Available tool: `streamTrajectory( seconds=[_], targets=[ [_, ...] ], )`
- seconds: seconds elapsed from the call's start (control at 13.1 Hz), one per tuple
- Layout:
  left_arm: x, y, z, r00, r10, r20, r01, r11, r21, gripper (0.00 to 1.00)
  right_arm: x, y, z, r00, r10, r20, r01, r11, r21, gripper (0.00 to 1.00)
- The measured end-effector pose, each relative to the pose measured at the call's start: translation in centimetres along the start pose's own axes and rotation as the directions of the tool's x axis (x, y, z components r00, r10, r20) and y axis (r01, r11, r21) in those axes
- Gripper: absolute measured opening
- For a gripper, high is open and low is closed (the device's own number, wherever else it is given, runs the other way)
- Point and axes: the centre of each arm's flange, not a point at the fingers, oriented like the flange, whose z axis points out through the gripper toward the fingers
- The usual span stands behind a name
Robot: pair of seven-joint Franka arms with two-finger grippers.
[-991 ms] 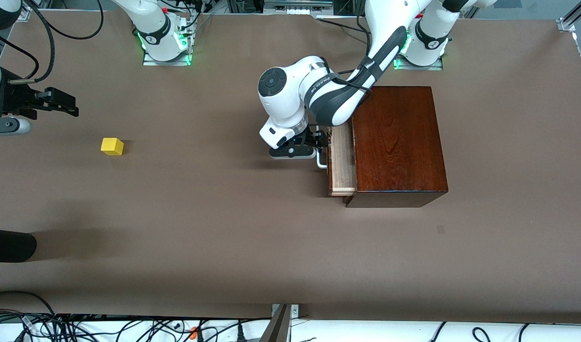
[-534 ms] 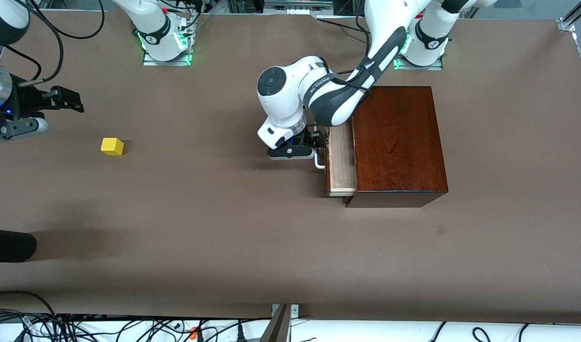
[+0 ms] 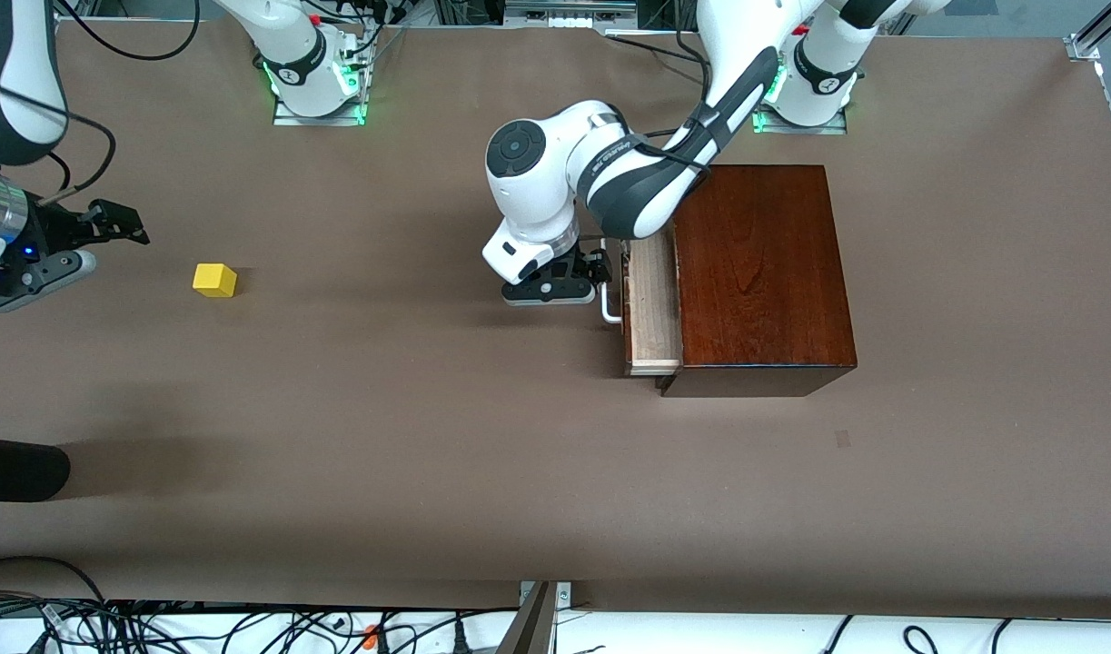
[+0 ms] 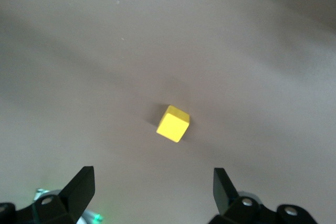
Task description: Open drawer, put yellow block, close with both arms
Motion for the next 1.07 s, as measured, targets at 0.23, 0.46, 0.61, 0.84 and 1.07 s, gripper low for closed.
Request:
streamTrajectory(
  seconds=[0.23,0.46,0.61,0.84,1.07],
  targets=[
    [1.3,-3.2,-6.2,0.999,0.001,0.038,-0.002,0.999,0.034,1.0,-2.4,2.6,4.9,0.999,-0.043,-0.032,0.042,0.999,-0.021,1.0],
    [4.8,-11.5,-13.0,0.994,0.072,0.085,-0.071,0.997,-0.01,1.0,-3.7,3.3,9.1,0.997,-0.031,-0.076,0.026,0.998,-0.058,1.0],
    [7.3,-18.9,-16.2,0.987,0.111,0.113,-0.108,0.994,-0.033,1.0,-3.9,3.1,11.1,0.995,0.038,-0.087,-0.044,0.997,-0.06,1.0],
    [9.6,-28.3,-18.8,0.987,0.092,0.132,-0.087,0.995,-0.043,1.0,-3.5,3.0,14.0,0.969,0.235,-0.071,-0.237,0.971,-0.016,1.0],
    [11.7,-36.3,-19.5,0.988,0.076,0.135,-0.067,0.995,-0.072,1.0,-2.8,3.2,16.9,0.934,0.355,-0.047,-0.355,0.935,0.004,1.0]
  ],
)
